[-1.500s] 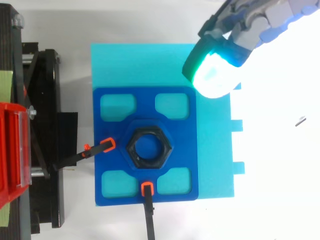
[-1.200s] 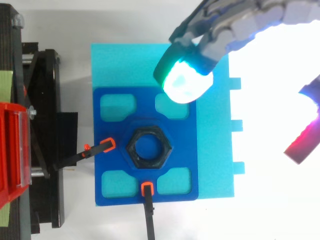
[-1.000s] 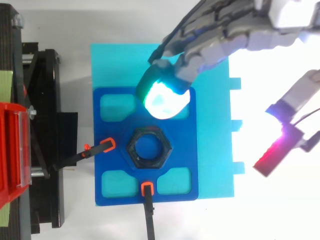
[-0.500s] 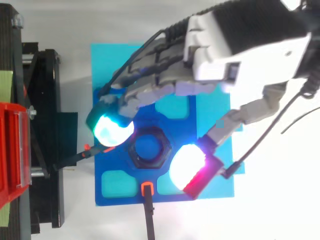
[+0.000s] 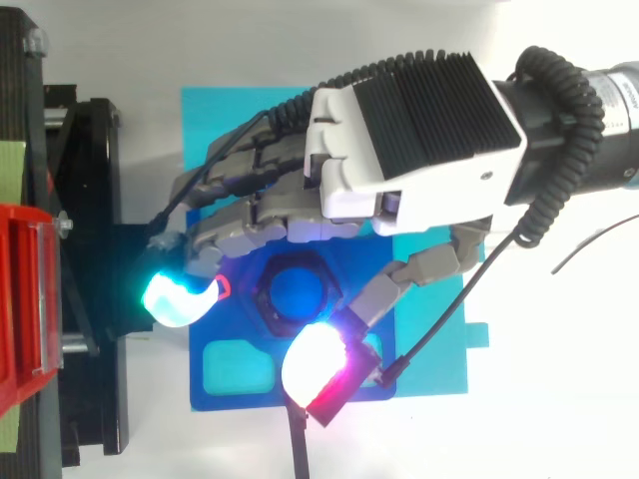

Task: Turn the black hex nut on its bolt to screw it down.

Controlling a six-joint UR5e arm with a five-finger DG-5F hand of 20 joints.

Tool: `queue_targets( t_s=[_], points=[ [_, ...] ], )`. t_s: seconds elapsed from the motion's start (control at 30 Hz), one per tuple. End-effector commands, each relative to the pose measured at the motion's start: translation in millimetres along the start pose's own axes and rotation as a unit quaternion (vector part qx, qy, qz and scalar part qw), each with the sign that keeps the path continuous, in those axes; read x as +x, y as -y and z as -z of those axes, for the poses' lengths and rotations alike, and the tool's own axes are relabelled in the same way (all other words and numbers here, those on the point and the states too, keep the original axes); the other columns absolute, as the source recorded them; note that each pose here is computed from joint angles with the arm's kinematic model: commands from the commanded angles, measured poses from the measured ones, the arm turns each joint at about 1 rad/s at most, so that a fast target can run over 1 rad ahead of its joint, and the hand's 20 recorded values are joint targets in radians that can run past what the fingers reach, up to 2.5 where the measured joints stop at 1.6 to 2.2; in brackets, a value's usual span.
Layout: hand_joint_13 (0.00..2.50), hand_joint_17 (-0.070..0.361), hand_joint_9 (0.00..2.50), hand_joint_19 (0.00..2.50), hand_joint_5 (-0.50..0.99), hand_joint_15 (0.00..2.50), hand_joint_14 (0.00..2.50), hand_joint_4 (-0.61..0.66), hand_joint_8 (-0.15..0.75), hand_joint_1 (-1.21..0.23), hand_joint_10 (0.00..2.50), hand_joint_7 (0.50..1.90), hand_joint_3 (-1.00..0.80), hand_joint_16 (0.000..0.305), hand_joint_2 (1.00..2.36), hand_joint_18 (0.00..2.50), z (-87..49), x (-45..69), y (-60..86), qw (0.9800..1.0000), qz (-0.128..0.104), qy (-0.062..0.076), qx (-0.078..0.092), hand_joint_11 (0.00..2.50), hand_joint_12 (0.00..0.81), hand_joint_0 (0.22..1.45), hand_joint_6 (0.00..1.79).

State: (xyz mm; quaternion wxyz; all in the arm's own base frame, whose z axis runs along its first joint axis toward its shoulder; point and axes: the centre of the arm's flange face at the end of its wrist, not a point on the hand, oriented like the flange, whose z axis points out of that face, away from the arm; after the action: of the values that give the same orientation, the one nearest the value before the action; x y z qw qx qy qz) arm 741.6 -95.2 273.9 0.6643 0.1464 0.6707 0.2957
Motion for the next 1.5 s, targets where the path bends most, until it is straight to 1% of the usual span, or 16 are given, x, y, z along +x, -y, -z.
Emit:
queue_targets(
  t_s=[0.0,0.07,0.1,0.13,0.2,0.37,0.43,0.5,0.63,0.73,0.8,0.97,1.07,1.13,1.27,1.47],
  points=[
    [0.41,0.113,0.58,0.24,-0.15,0.00,0.00,0.13,0.206,-0.55,0.00,0.77,-0.50,0.050,1.00,0.36,-5.5,2.3,-4.4,0.9998,0.016,0.013,-0.004,0.01,0.316,0.53,0.50],
    [0.40,0.113,0.58,0.24,-0.14,0.00,0.00,0.13,0.205,-0.55,0.00,0.80,-0.50,0.050,1.00,0.36,-7.4,2.5,-6.1,0.9994,0.029,0.020,-0.002,0.02,0.315,0.53,0.50],
    [0.40,0.113,0.58,0.25,-0.14,0.00,0.00,0.13,0.206,-0.55,0.00,0.83,-0.50,0.050,1.00,0.36,-8.1,3.6,-7.6,0.9993,0.033,0.020,-0.001,0.03,0.315,0.53,0.50],
    [0.40,0.113,0.58,0.24,-0.13,0.00,0.00,0.14,0.208,-0.55,0.00,0.87,-0.50,0.050,1.00,0.36,-9.0,5.6,-9.9,0.9990,0.041,0.019,-0.001,0.03,0.316,0.52,0.50],
    [0.40,0.114,0.57,0.25,-0.13,0.00,0.00,0.14,0.203,-0.55,0.00,0.91,-0.50,0.051,1.00,0.36,-9.5,7.4,-11.7,0.9987,0.049,0.016,-0.003,0.02,0.317,0.52,0.50],
    [0.40,0.115,0.57,0.24,-0.11,0.00,0.00,0.15,0.205,-0.54,0.00,1.00,-0.50,0.051,1.00,0.36,-8.5,10.3,-12.8,0.9981,0.061,0.008,0.000,0.03,0.319,0.52,0.50],
    [0.40,0.117,0.56,0.25,-0.11,0.00,0.00,0.16,0.214,-0.52,0.00,1.04,-0.50,0.052,1.00,0.35,-8.9,11.0,-13.7,0.9977,0.067,0.008,-0.001,0.03,0.327,0.50,0.50],
    [0.40,0.121,0.57,0.24,-0.11,0.00,0.00,0.17,0.220,-0.50,0.00,1.04,-0.50,0.054,1.00,0.35,-9.2,11.9,-14.9,0.9974,0.071,0.006,-0.003,0.03,0.335,0.48,0.50],
    [0.40,0.130,0.57,0.25,-0.10,0.00,0.00,0.19,0.235,-0.44,0.00,1.05,-0.50,0.058,1.00,0.36,-9.2,15.8,-18.2,0.9970,0.077,-0.004,-0.009,0.03,0.353,0.45,0.50],
    [0.40,0.130,0.56,0.25,-0.10,0.00,0.00,0.19,0.236,-0.43,0.00,1.05,-0.50,0.058,1.00,0.36,-9.4,16.6,-19.0,0.9965,0.083,-0.005,-0.009,0.02,0.354,0.45,0.50],
    [0.40,0.130,0.56,0.25,-0.10,0.00,0.00,0.19,0.235,-0.43,0.00,1.05,-0.50,0.058,1.00,0.36,-9.7,17.3,-20.0,0.9957,0.092,-0.005,-0.010,0.02,0.354,0.45,0.50],
    [0.40,0.131,0.57,0.25,-0.09,0.00,0.00,0.19,0.241,-0.35,0.00,1.07,-0.50,0.058,1.00,0.36,-10.1,20.0,-22.5,0.9948,0.101,-0.009,-0.012,0.02,0.356,0.45,0.50],
    [0.39,0.132,0.57,0.26,-0.08,0.00,0.00,0.19,0.243,-0.28,0.00,1.14,-0.50,0.059,1.00,0.36,-10.4,21.6,-24.1,0.9946,0.103,-0.011,-0.012,0.02,0.360,0.44,0.50],
    [0.39,0.133,0.58,0.26,-0.07,0.00,0.00,0.19,0.249,-0.25,0.00,1.22,-0.50,0.059,1.00,0.36,-9.8,21.2,-23.1,0.9944,0.104,-0.012,-0.011,0.02,0.363,0.44,0.50],
    [0.40,0.133,0.58,0.26,-0.07,0.00,0.00,0.18,0.250,-0.25,0.00,1.25,-0.50,0.059,1.00,0.36,-8.1,22.6,-22.3,0.9934,0.113,-0.019,-0.007,0.02,0.364,0.44,0.50],
    [0.40,0.133,0.57,0.25,-0.06,0.00,0.00,0.18,0.251,-0.25,0.00,1.28,-0.50,0.059,1.00,0.36,-6.2,20.5,-18.5,0.9915,0.129,-0.020,-0.003,0.02,0.363,0.44,0.50]
  ],
)
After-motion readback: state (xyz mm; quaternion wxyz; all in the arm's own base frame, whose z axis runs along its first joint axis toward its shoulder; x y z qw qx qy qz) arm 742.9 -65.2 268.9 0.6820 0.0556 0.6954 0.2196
